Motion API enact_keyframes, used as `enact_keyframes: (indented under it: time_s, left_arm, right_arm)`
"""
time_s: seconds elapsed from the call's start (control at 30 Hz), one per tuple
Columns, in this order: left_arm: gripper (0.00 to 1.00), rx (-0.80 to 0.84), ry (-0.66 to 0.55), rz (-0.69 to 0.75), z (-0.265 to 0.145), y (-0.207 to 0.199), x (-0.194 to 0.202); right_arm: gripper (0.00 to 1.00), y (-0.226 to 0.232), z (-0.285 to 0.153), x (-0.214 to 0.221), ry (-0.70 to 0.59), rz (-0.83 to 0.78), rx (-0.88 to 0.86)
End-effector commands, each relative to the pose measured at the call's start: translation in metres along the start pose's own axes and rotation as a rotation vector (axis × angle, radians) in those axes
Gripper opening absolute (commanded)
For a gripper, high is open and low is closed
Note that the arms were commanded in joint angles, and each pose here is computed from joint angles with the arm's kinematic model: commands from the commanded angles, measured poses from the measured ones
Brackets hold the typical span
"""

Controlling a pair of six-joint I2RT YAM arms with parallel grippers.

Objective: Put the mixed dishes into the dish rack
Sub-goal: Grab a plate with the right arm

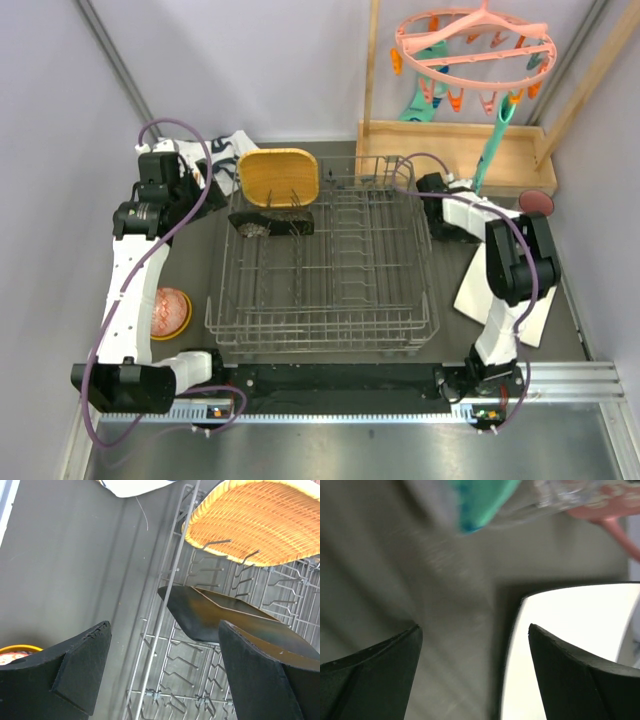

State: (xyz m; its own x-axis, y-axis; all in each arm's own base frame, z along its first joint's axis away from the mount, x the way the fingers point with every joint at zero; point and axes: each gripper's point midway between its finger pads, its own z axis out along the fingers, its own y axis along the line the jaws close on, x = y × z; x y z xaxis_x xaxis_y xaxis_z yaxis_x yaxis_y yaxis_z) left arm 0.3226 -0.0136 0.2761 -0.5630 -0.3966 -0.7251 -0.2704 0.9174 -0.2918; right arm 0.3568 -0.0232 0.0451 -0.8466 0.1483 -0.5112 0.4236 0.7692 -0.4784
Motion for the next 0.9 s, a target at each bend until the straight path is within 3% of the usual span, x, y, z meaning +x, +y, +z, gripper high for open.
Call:
enact_keyframes:
  time_s: [0.0,0.23,0.43,0.63,0.87]
  left_arm:
    - [0.92,0.003,-0.053,0.018,-0.012,-0.001,-0.015]
    - [0.92,-0.014,-0.057,0.014,-0.013,0.006,-0.021]
    - [0.92,0.019,-0.039,-0.008,-0.005,0.000,-0.015]
    - [0.91,0.037,-0.060,-0.020,-0.008,-0.004,-0.022]
    - [0.91,0.070,-0.040,-0.016,-0.006,-0.010,-0.019]
  right_arm:
    - [0.86,0.027,-0.055,-0.013,-0.042,0.054,-0.205]
    - [0.86,-0.007,-0.124,-0.020,-0.158,0.240,-0.425]
    - [0.88,-0.063,-0.145,-0.023,-0.202,0.368,-0.408]
    - [0.88,-0.109,-0.086,0.004,-0.013,0.724,-0.461]
    - [0.90,-0.159,-0.029,0.056,0.123,0.956,-0.285]
